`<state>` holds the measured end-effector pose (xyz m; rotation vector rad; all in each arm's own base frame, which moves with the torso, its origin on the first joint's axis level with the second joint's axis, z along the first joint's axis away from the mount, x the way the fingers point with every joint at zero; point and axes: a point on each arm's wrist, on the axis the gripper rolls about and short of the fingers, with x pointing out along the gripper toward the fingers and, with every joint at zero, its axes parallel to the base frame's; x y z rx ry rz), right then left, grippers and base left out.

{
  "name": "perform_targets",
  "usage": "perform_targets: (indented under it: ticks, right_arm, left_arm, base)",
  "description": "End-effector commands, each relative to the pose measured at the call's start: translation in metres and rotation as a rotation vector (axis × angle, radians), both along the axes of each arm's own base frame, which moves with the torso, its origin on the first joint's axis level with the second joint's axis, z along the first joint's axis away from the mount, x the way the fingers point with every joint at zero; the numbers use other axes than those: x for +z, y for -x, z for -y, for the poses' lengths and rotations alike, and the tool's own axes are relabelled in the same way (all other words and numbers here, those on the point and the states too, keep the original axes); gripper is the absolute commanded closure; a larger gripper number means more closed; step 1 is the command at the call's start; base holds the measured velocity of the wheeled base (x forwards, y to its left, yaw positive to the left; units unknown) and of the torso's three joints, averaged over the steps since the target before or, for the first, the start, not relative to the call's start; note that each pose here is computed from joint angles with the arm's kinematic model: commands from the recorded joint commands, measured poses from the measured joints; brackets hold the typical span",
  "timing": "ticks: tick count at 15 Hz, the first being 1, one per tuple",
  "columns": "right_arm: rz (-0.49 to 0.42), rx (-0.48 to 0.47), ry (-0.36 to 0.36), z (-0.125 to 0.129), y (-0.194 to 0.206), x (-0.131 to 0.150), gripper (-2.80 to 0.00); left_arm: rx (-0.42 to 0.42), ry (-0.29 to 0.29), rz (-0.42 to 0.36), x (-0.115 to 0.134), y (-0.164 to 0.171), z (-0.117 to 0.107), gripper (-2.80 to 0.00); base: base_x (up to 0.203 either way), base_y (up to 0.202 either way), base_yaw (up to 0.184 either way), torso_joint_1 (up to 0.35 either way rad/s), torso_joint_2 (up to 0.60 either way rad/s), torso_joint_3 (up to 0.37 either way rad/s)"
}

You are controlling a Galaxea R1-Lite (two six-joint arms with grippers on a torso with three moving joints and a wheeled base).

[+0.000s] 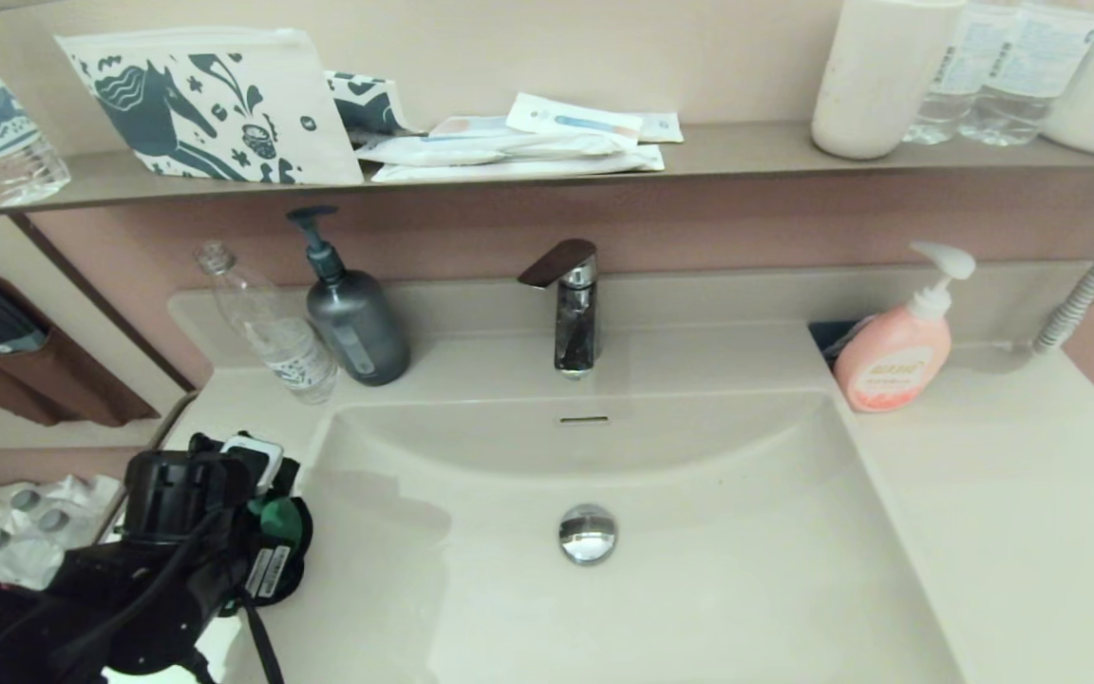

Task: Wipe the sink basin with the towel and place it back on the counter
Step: Wipe the sink

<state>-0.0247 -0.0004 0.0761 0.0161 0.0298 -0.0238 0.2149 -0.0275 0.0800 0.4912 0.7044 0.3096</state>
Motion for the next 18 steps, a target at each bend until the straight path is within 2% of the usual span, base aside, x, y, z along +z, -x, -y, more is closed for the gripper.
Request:
perform_targets:
  ticks: [1, 5, 9, 12, 15, 18]
  right_arm:
    - [-0.001, 0.002, 0.0, 0.0, 0.0, 0.0, 0.0]
    - [-0.002, 0.002, 0.0, 0.0, 0.0, 0.0, 0.0]
    - [-0.003, 0.002, 0.0, 0.0, 0.0, 0.0, 0.0]
    - [-0.001, 0.001, 0.0, 0.0, 0.0, 0.0, 0.0]
    - [-0.001, 0.002, 0.0, 0.0, 0.0, 0.0, 0.0]
    - [-0.001, 0.002, 0.0, 0.0, 0.0, 0.0, 0.0]
  left_arm:
    - [-0.004, 0.012, 0.058, 0.011, 0.01, -0.002, 0.0]
    - [-0.003, -0.014, 0.08, 0.019, 0.017, -0.006, 0.0]
    - [-0.016, -0.034, 0.105, 0.03, 0.009, -0.005, 0.0]
    - [-0.016, -0.032, 0.063, 0.053, 0.006, -0.005, 0.0]
    - [-0.009, 0.027, 0.039, 0.08, 0.005, -0.006, 0.0]
    - [-0.046, 0.116, 0.012, 0.091, 0.0, -0.016, 0.0]
  base:
    - [0.0, 0.0, 0.0, 0.0, 0.0, 0.0]
    - [0.0, 0.0, 0.0, 0.0, 0.0, 0.0]
    - [0.0, 0.0, 0.0, 0.0, 0.0, 0.0]
    - [0.0, 0.0, 0.0, 0.0, 0.0, 0.0]
    - [0.0, 0.0, 0.0, 0.0, 0.0, 0.0]
    - [0.0, 0.0, 0.0, 0.0, 0.0, 0.0]
